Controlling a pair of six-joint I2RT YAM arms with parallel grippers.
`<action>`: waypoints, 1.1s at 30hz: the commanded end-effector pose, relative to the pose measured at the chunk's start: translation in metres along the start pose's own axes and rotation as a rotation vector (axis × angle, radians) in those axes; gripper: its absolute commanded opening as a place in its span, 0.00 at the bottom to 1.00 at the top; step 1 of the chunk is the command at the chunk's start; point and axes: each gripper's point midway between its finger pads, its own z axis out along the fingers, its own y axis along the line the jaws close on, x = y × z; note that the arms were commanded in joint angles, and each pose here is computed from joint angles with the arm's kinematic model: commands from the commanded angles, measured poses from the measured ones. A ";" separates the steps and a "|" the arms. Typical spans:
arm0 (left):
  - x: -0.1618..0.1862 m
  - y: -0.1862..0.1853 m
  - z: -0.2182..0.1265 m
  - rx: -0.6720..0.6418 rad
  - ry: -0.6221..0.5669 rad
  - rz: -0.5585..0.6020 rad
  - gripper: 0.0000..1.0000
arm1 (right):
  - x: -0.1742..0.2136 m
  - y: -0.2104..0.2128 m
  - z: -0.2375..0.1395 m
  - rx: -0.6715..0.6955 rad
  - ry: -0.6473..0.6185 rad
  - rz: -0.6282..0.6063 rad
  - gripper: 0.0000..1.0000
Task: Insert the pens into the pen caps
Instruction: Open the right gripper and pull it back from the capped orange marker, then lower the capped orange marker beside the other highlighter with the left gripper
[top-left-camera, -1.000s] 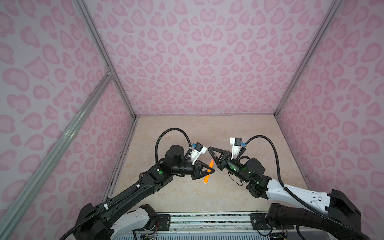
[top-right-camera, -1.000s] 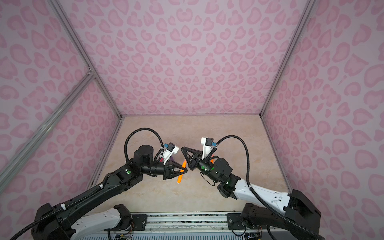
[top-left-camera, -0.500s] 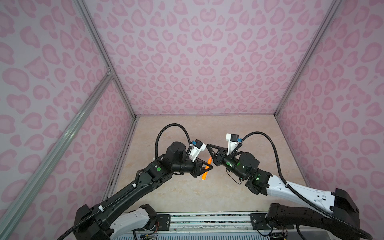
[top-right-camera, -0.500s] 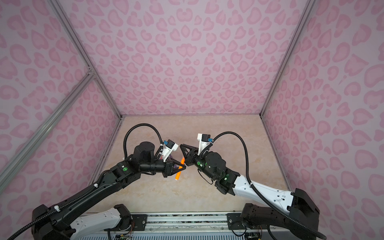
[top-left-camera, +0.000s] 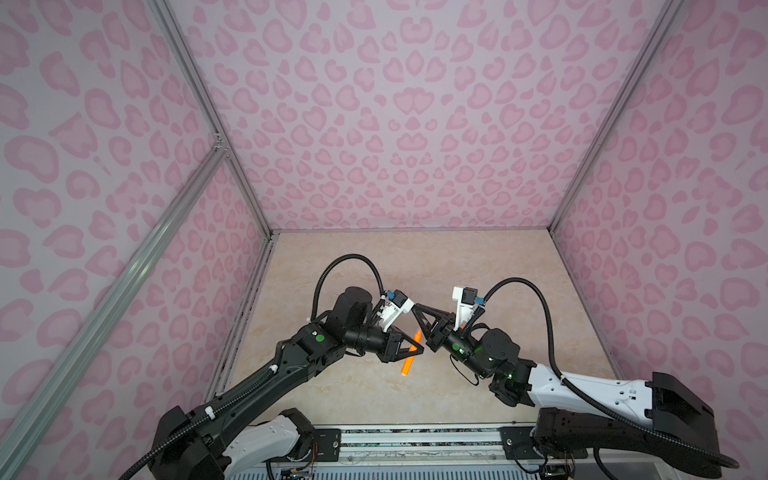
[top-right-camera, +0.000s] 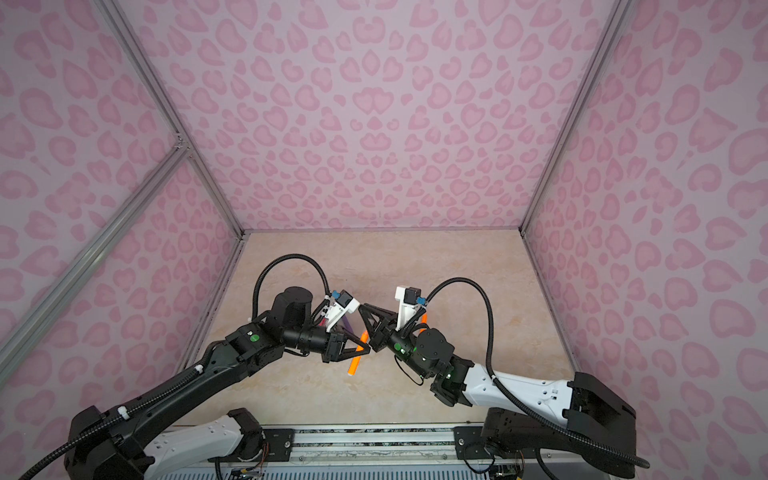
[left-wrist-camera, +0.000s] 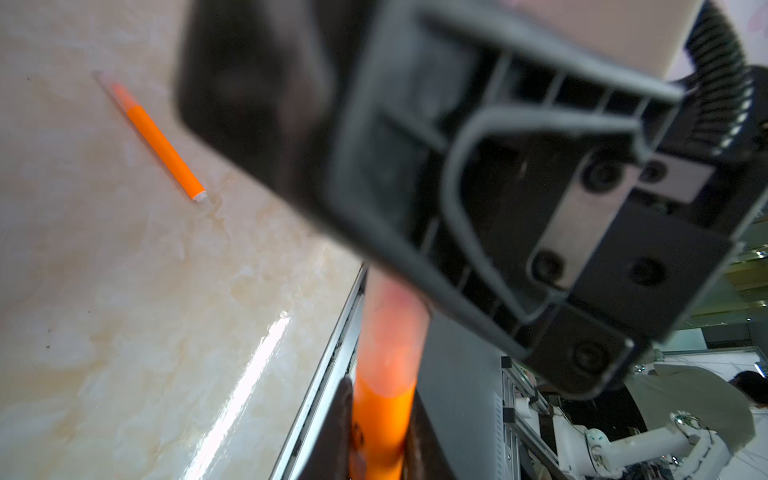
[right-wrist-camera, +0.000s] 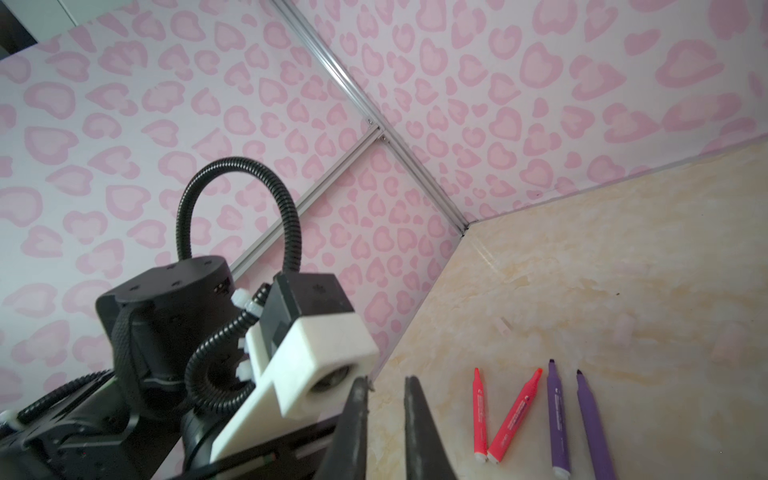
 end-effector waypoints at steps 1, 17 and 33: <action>-0.098 0.010 -0.029 -0.124 -0.439 0.056 0.04 | 0.081 0.044 -0.025 -0.305 0.354 -0.058 0.00; -0.095 0.046 -0.061 -0.372 -0.530 0.059 0.04 | 0.063 -0.001 -0.011 0.014 0.294 -0.118 0.40; -0.063 0.171 -0.015 -0.732 -0.313 -0.195 0.04 | -0.076 -0.080 -0.059 0.560 -0.114 -0.170 0.81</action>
